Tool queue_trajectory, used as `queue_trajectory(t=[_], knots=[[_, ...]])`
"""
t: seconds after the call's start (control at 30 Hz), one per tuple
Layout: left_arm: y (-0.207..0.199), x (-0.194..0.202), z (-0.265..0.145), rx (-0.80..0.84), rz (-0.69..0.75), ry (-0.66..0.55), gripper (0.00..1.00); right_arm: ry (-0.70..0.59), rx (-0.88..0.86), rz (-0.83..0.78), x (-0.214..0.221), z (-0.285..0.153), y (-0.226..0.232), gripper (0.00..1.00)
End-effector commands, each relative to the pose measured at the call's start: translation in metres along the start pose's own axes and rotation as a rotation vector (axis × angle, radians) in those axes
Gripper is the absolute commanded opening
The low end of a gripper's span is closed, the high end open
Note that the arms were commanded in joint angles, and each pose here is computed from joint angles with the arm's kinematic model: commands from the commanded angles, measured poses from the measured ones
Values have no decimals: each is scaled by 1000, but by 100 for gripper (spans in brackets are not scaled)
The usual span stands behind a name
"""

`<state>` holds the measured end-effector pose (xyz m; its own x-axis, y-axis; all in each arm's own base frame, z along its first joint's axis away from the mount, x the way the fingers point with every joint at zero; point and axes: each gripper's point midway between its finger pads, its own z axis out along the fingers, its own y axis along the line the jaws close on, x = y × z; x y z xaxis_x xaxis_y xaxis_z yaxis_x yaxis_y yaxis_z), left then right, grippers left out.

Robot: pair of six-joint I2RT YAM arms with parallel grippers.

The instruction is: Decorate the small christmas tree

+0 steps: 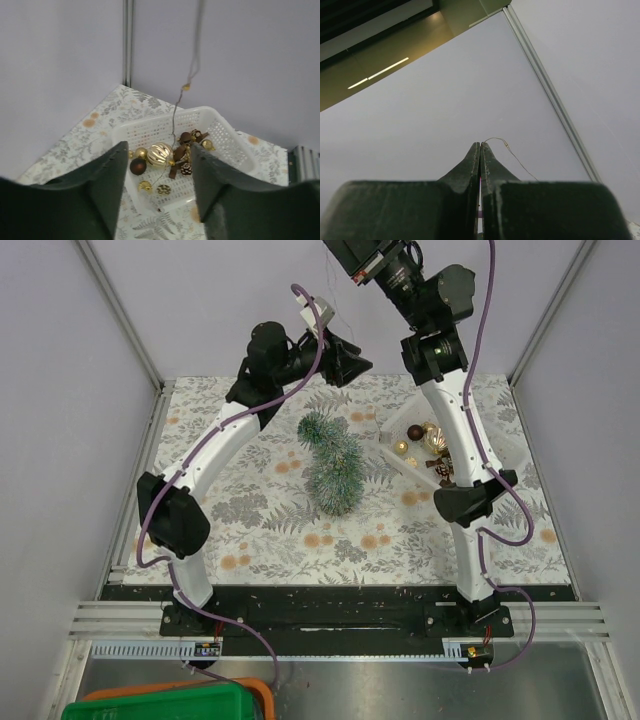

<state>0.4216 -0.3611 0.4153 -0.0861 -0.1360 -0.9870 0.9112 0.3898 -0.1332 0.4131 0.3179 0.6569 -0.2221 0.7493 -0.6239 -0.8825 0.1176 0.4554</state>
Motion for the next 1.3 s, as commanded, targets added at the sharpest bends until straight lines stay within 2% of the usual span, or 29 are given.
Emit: queue_trajectory(t=[0.0,0.03,0.1,0.13,0.47,0.63,0.8,1.0,1.1,1.27], knots=[[-9,-44,2,13,74,-105,39,-29,-95,-61,-21,-3,55,0],[-10,-46,2,11,76,-105,26,-28,-94,-69,-22,-4,56,0],[-12,-49,0,15,81,-100,6,-29,-96,-81,-24,-5,60,0],[-11,-51,-2,10,79,-97,0,-28,-93,-89,-25,-5,61,0],[6,-111,-53,-52,115,-167,0,-45,-7,-217,-41,-12,59,0],[5,-128,-88,-47,153,-156,0,-80,77,-263,-58,-18,37,0],[5,-129,-113,-71,182,-135,0,-61,118,-259,-53,-19,18,0],[-2,-60,-141,-115,129,28,0,72,178,-221,-13,-28,-22,0],[-2,-10,-161,-167,111,125,0,179,250,-208,24,-45,-62,0],[8,79,-198,-292,82,284,1,287,386,-225,69,-85,-116,0]])
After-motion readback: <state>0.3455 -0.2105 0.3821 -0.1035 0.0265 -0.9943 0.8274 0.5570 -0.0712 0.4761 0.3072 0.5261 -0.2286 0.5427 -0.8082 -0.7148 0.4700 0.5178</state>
